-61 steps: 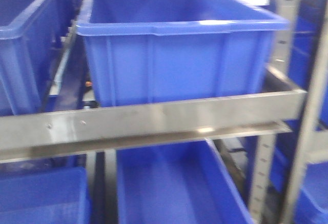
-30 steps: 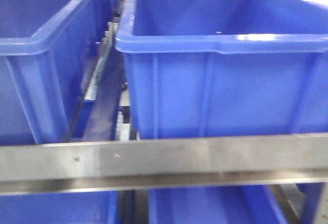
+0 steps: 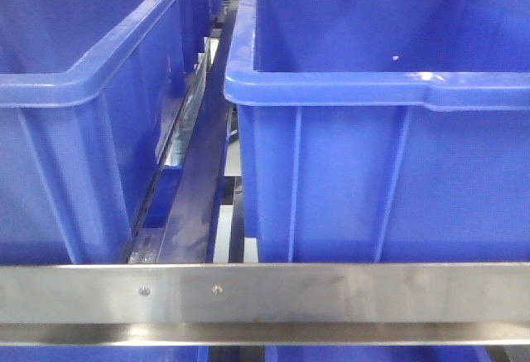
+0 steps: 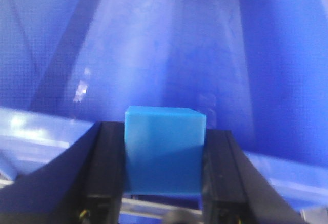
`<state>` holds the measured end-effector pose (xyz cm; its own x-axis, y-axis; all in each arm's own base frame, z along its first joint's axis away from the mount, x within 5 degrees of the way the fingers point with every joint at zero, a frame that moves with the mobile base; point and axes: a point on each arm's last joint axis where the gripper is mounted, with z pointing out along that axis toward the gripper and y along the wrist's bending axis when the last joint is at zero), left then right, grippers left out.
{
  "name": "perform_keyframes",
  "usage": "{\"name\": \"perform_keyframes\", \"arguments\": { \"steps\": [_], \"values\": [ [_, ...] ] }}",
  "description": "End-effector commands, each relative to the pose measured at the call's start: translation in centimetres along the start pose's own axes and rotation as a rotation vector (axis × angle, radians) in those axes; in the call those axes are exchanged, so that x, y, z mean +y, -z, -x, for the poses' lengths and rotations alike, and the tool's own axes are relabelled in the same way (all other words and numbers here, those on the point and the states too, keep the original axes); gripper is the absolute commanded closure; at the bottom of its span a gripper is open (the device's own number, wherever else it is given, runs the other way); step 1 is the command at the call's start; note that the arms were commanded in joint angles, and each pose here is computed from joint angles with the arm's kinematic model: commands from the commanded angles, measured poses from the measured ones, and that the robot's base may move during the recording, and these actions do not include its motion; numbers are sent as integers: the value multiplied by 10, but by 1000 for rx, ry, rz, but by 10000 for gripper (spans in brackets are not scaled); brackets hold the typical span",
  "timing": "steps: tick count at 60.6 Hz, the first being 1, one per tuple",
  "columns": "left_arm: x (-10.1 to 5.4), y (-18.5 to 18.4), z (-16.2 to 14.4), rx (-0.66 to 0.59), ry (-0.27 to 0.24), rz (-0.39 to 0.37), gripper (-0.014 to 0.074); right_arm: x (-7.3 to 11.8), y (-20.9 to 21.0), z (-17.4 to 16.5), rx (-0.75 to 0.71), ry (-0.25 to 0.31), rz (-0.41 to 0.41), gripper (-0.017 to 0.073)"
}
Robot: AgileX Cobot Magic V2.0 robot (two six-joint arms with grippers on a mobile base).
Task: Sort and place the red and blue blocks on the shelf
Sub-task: 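Turn and approach the shelf of blue bins, then hold the cubes above the blue bins on the shelf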
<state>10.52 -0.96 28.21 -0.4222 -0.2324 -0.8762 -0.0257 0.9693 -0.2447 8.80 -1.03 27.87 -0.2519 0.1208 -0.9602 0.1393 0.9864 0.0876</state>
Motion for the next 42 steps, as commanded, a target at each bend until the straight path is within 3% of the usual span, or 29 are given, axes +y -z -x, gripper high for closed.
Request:
{"name": "perform_keyframes", "arguments": {
  "steps": [1, 42],
  "values": [
    [-4, 4, 16, -104, -1, -29, 472, 1, 3, 17, -117, 15, 8, 502],
    [-4, 4, 16, -104, -1, -29, 472, 1, 3, 17, -117, 15, 8, 502]
  ]
}}
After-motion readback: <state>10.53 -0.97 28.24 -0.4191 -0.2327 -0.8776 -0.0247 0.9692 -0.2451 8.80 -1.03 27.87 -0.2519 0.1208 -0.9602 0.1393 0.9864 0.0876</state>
